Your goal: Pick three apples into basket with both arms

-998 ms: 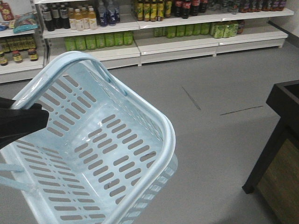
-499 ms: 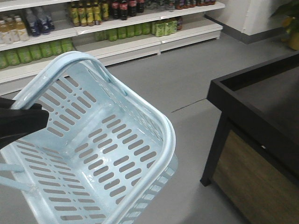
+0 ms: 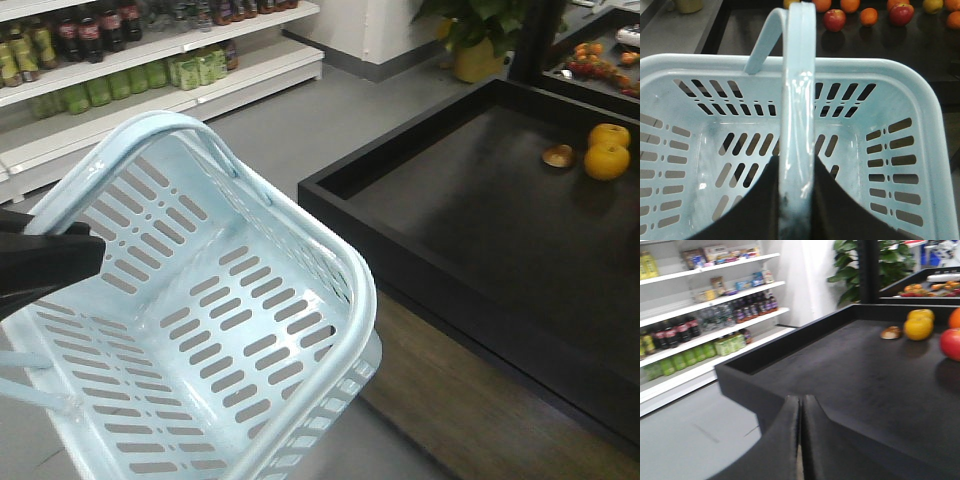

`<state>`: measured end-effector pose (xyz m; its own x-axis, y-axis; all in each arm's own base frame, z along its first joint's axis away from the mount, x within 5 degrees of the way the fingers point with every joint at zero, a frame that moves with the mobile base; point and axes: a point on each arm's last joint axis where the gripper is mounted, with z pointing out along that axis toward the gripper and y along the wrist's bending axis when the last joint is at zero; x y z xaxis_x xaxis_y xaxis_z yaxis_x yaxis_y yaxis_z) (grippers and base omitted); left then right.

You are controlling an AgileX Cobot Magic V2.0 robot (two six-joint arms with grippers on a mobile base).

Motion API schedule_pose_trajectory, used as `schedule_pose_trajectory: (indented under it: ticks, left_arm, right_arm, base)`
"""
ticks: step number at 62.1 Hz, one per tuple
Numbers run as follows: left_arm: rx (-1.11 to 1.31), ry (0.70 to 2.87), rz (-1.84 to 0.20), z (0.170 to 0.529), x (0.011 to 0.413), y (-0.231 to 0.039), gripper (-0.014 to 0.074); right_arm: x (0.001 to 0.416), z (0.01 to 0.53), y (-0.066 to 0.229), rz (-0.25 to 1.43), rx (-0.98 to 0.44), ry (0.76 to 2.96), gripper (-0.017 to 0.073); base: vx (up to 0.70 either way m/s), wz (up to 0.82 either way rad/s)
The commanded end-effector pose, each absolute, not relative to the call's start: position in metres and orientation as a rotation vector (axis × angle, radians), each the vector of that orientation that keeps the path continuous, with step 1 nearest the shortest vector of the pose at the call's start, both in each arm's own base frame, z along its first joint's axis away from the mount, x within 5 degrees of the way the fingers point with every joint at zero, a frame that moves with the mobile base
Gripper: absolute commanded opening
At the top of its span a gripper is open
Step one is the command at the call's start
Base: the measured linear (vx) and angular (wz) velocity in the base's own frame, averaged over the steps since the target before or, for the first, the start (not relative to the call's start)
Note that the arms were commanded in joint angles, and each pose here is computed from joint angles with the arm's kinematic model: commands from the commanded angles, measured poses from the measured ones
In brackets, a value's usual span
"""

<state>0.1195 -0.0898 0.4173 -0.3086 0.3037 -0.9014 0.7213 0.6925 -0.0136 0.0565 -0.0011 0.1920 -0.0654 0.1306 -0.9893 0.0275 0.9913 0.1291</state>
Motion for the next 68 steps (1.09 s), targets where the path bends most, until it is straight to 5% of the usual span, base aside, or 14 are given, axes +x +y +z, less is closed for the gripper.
schedule_pose_trajectory:
  ticks: [1,68]
  left_arm:
    - [0.719,1.782,-0.55,0.4357,0.1181,-0.0891,-0.0006]
    - [0.719,1.782,-0.55,0.4357,0.1181,-0.0891,-0.0006]
  right_arm:
    - [0.0564,0.195,-0.0013,0.072,0.108,1.562,-0.0005]
    - [0.0564,0.195,-0.0013,0.072,0.108,1.562,-0.0005]
  base:
    - [0.14,-0.55]
    - [0.13,-0.41]
